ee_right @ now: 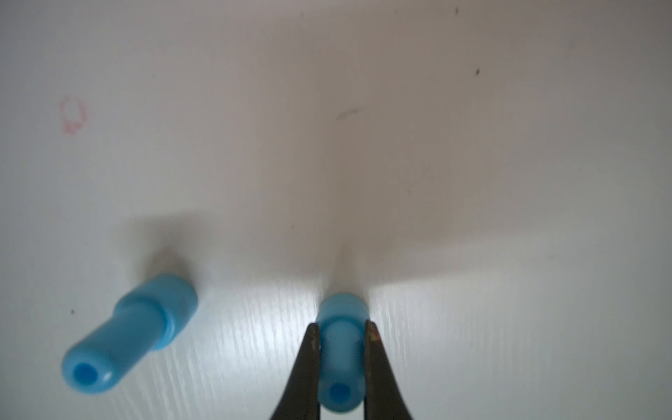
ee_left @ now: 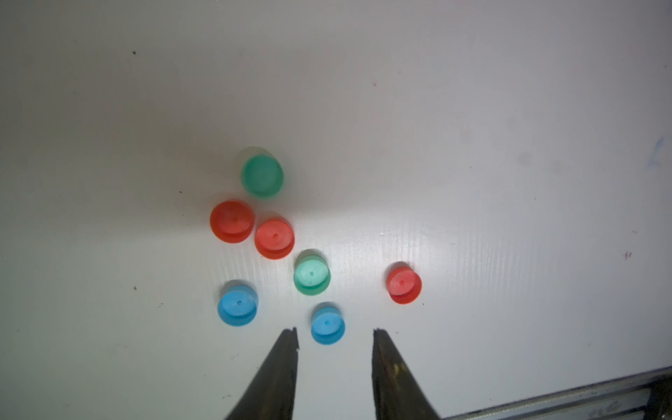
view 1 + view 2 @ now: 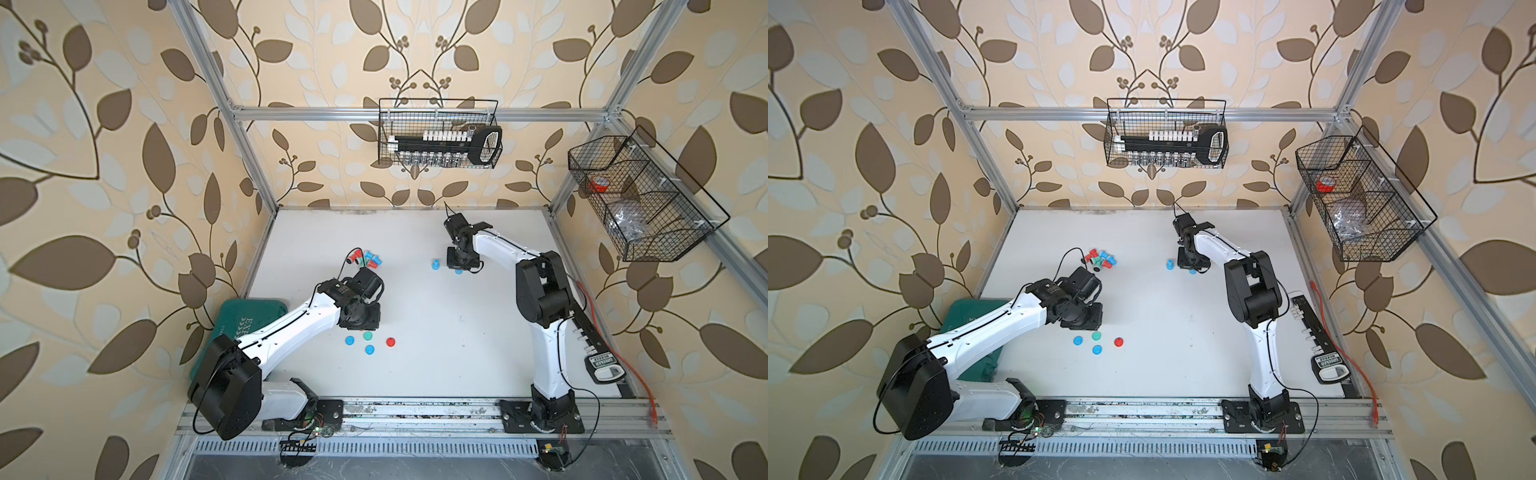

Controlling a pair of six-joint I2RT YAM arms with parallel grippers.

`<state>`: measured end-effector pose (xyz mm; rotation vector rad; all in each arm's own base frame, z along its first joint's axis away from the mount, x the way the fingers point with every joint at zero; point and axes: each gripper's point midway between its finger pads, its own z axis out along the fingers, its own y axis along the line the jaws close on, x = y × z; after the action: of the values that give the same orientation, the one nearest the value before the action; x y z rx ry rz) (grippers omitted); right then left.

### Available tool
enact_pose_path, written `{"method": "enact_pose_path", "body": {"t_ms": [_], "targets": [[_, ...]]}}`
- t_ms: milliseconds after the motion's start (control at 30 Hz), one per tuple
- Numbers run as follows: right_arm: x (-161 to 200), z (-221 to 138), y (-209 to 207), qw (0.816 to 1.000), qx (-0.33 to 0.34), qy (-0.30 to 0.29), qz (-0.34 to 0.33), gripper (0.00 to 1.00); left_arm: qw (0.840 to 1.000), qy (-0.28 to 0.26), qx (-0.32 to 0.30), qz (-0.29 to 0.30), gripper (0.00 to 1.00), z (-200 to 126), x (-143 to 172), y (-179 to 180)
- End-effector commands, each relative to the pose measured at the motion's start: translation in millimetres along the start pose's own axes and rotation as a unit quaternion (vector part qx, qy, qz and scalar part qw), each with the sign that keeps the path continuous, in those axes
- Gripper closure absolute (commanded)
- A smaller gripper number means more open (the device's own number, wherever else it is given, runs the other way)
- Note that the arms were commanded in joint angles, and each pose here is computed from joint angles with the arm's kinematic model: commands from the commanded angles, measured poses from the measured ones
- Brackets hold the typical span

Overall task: Close the stamp cap
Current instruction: Move the stamp at the center of the board.

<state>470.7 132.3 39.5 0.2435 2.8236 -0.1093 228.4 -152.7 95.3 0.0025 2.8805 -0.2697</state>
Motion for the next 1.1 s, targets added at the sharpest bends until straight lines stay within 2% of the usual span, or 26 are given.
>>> {"method": "enact_pose_path", "body": {"t_ms": [0,167,333,400,567,800,933,1033,1067], "targets": [[0,15,5,0.999,-0.001,0.039,-0.022,1.0,1.0,-0.006,0.007,-0.009,0.63,-8,-5,8],[-14,13,12,0.999,-0.007,0.028,-0.024,1.0,1.0,-0.013,0.012,-0.015,0.63,-13,-24,8],[-12,16,15,0.999,-0.008,0.039,-0.033,0.94,1.0,-0.016,0.011,-0.015,0.63,-15,-33,10],[-11,17,16,0.998,-0.01,0.044,-0.036,0.89,1.0,-0.017,0.012,-0.017,0.62,-17,-35,10],[-14,14,19,0.998,-0.021,0.047,-0.037,0.69,1.0,-0.018,0.008,-0.021,0.61,-19,-39,15],[-29,-5,25,0.998,-0.037,0.03,-0.04,0.55,0.999,-0.03,0.007,-0.024,0.59,-27,-54,19],[-44,-35,24,0.998,-0.045,0.005,-0.047,0.44,0.998,-0.049,0.019,-0.037,0.57,-35,-85,22],[-53,-65,20,0.997,-0.049,-0.02,-0.049,0.36,0.997,-0.047,0.016,-0.056,0.44,-31,-121,27],[-55,-77,18,0.997,-0.051,-0.03,-0.05,0.34,0.997,-0.048,0.019,-0.064,0.42,-31,-136,27]]}}
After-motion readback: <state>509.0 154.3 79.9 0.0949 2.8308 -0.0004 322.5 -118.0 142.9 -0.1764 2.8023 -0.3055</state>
